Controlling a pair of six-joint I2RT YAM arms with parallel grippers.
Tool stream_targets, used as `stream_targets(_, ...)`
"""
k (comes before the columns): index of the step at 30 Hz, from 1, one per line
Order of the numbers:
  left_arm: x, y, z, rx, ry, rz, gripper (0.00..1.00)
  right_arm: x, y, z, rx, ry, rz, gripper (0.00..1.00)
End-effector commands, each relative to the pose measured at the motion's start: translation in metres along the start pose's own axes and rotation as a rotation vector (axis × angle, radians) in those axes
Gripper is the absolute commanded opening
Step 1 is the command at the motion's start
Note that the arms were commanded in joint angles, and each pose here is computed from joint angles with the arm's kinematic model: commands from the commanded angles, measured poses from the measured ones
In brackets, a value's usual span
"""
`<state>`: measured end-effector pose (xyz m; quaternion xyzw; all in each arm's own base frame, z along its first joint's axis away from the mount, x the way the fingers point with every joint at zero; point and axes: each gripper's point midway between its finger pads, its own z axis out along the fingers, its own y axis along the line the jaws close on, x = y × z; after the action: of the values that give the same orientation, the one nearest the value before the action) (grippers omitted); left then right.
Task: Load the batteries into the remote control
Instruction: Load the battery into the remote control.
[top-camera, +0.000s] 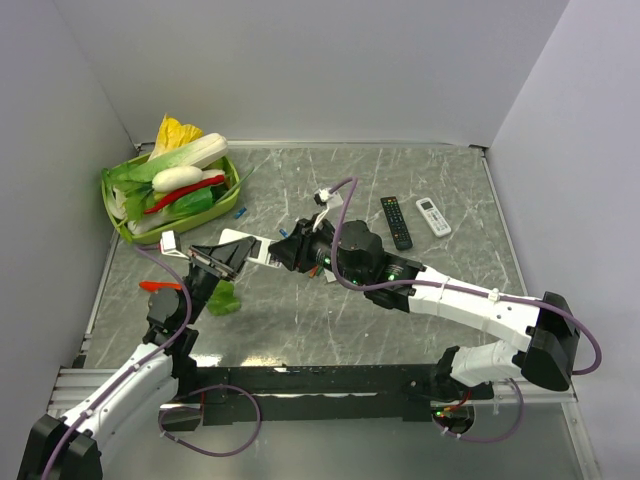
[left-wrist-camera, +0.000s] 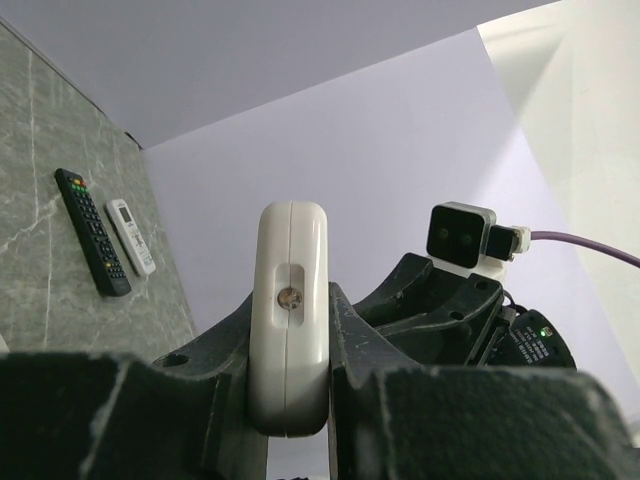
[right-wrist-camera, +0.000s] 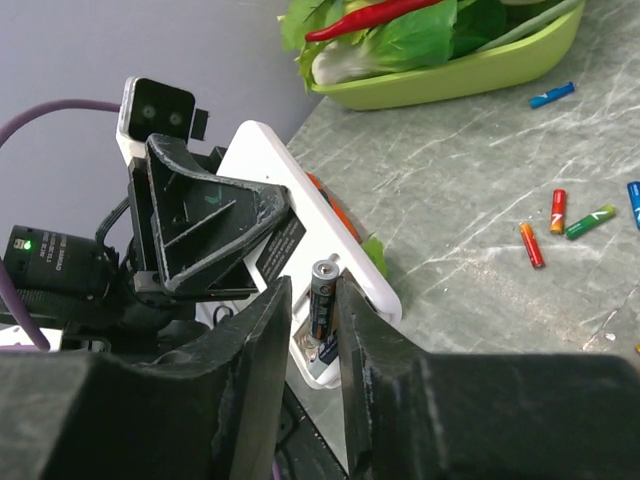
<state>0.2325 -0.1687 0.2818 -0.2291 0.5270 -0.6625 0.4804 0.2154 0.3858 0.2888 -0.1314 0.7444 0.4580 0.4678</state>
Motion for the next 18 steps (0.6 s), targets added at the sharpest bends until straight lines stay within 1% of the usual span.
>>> stream_targets(1, -0.0049, -0.0245, -0.0004, 0.094, -0.02, -0.004, 0.02, -0.0166, 0.0108, -0.0023, -0.008, -0.04, -0.02, 0.36)
stream_targets(10, -0.0044, -0.0227, -0.0023, 0.085, -0.018, 0.0, 0.02, -0.0241, 0.0097, -0.0069, 0.015, -0.066, -0.06, 0.43)
stream_targets(18, -0.0048, -0.023, -0.0025, 0.086, -0.02, 0.003, 0.02, -0.0264, 0.01, -0.0113, 0.039, -0.069, -0.104, 0.45)
